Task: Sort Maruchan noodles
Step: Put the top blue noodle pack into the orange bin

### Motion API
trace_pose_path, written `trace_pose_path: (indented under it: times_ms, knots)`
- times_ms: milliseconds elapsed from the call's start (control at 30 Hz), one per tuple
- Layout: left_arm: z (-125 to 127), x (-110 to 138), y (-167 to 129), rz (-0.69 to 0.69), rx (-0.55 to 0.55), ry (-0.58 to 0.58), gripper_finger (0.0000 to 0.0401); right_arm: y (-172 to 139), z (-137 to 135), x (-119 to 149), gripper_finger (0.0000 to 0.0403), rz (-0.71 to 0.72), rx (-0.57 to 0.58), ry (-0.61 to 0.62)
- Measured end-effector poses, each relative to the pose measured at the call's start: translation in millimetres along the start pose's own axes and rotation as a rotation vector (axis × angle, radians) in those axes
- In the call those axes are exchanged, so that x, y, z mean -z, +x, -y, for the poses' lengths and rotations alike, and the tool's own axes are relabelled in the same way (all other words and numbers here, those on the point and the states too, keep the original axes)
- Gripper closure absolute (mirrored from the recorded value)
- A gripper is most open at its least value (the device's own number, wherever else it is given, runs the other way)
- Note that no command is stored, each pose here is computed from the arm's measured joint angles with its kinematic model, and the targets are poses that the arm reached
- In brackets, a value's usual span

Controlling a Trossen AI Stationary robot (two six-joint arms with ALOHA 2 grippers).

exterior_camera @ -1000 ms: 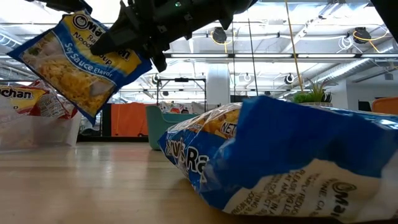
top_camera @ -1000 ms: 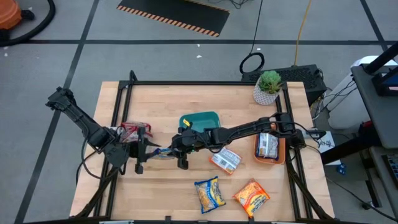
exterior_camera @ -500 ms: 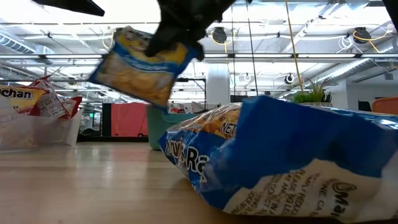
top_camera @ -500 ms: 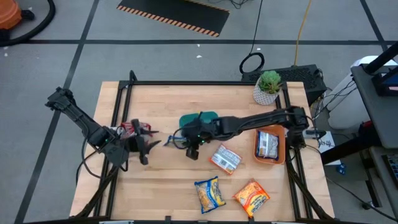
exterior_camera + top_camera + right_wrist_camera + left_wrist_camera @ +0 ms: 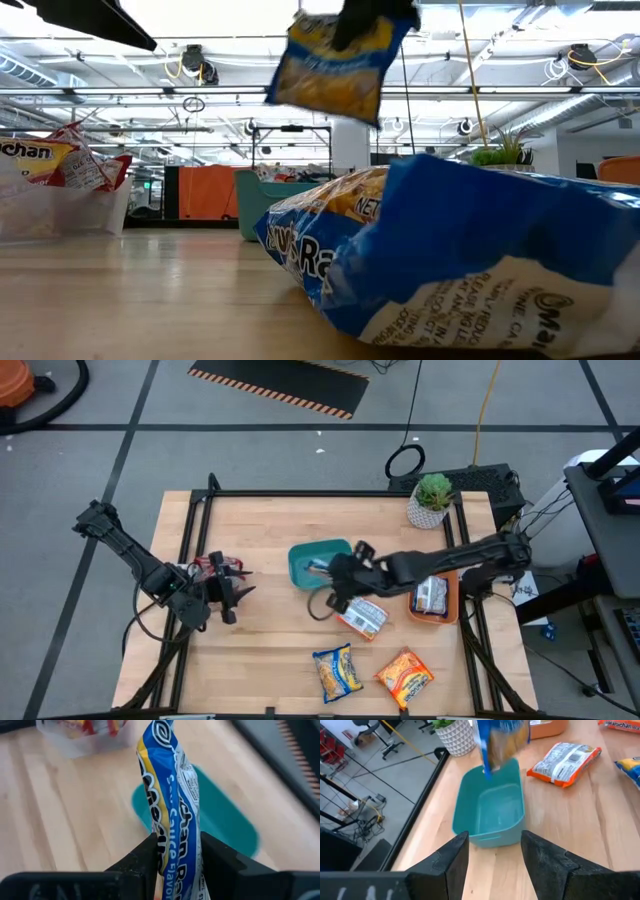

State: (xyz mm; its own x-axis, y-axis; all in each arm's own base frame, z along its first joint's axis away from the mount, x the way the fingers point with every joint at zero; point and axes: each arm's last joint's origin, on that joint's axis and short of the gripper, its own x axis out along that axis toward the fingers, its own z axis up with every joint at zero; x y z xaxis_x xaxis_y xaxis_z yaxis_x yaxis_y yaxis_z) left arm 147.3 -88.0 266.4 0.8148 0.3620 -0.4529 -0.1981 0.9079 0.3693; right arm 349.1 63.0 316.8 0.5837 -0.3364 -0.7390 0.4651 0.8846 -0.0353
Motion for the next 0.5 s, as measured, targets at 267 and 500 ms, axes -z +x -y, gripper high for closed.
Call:
trace_pose_path:
  times_ms: [267, 500]
  knots:
    - [0, -1, 0, 0.004, 0.004, -0.001, 0.0215, -41, 5, 36, 0.0289, 0.072, 0.099, 0.012]
    - [1, -2, 0, 0.012, 0.006, 0.014, 0.0215, -57, 38, 74, 0.0289, 0.077, 0.086, 0.186]
